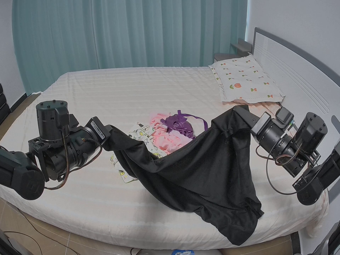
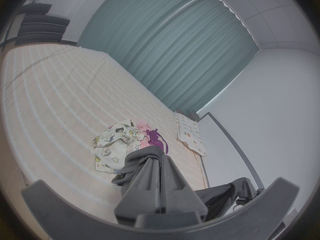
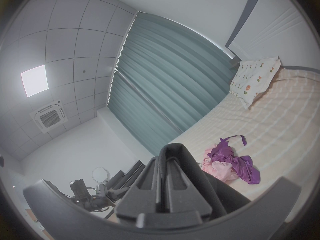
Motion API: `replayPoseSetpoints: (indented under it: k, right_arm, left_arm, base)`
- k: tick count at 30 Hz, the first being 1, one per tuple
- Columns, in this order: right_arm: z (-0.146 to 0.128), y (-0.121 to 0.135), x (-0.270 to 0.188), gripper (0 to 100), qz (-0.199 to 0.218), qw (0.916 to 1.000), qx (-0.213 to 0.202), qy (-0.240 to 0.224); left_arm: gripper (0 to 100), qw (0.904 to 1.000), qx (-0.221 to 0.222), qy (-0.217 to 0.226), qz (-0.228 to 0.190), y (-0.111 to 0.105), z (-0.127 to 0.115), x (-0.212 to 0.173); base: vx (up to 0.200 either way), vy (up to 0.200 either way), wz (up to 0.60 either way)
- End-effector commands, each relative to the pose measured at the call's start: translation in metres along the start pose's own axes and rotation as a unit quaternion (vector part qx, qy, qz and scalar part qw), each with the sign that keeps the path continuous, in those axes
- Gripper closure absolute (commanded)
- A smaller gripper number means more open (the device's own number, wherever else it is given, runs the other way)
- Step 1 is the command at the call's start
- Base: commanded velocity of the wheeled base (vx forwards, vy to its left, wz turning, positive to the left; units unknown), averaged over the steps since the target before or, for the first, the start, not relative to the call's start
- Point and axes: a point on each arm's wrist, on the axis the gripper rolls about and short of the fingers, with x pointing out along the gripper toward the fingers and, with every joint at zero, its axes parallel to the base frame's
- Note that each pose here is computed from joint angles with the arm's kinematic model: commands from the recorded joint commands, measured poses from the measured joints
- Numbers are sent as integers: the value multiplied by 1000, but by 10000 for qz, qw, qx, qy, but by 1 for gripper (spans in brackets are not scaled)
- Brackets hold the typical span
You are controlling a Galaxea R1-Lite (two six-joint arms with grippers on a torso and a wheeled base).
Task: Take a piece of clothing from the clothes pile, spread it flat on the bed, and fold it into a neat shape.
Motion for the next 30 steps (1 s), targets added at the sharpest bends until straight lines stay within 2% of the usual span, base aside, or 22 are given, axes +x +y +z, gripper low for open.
replayPoseSetpoints:
  k: [1, 2, 5, 8, 11, 13, 18, 30]
  right_arm:
    - [-20, -23, 9, 100, -260, 9993, 40, 250]
    - [-21, -22, 12, 100, -238, 9994, 48, 239]
    - [-26, -19, 10, 100, -243, 9992, 75, 318]
    - [-32, -26, 6, 100, -586, 9979, 117, 249]
    - [-41, -35, -1, 100, -962, 9947, 239, 278]
    - [-46, -37, -2, 100, -1052, 9932, 350, 342]
    - [-47, -35, -1, 100, -1031, 9927, 541, 317]
    - [-48, -35, -3, 100, -1064, 9923, 534, 339]
  left_arm:
    - [100, 9995, -236, 206, 92, 10, -10, 4]
    - [100, 9984, -399, 403, 39, 12, -13, 3]
    - [100, 9953, -498, 820, -101, 16, -21, 0]
    - [100, 9929, -609, 1009, -146, 18, -23, 0]
    - [100, 9912, -754, 1081, -125, 19, -25, 1]
    - [100, 9907, -767, 1123, -77, 21, -27, 2]
    - [100, 9895, -759, 1227, 83, 30, -33, 0]
    - [100, 9902, -751, 1169, 105, 35, -37, 1]
  base:
    - [0, 0, 0]
    - [0, 0, 0]
    - [0, 0, 0]
    - [0, 0, 0]
    - [0, 0, 0]
    - [-100, 0, 0]
    - [-200, 0, 0]
    - [0, 0, 0]
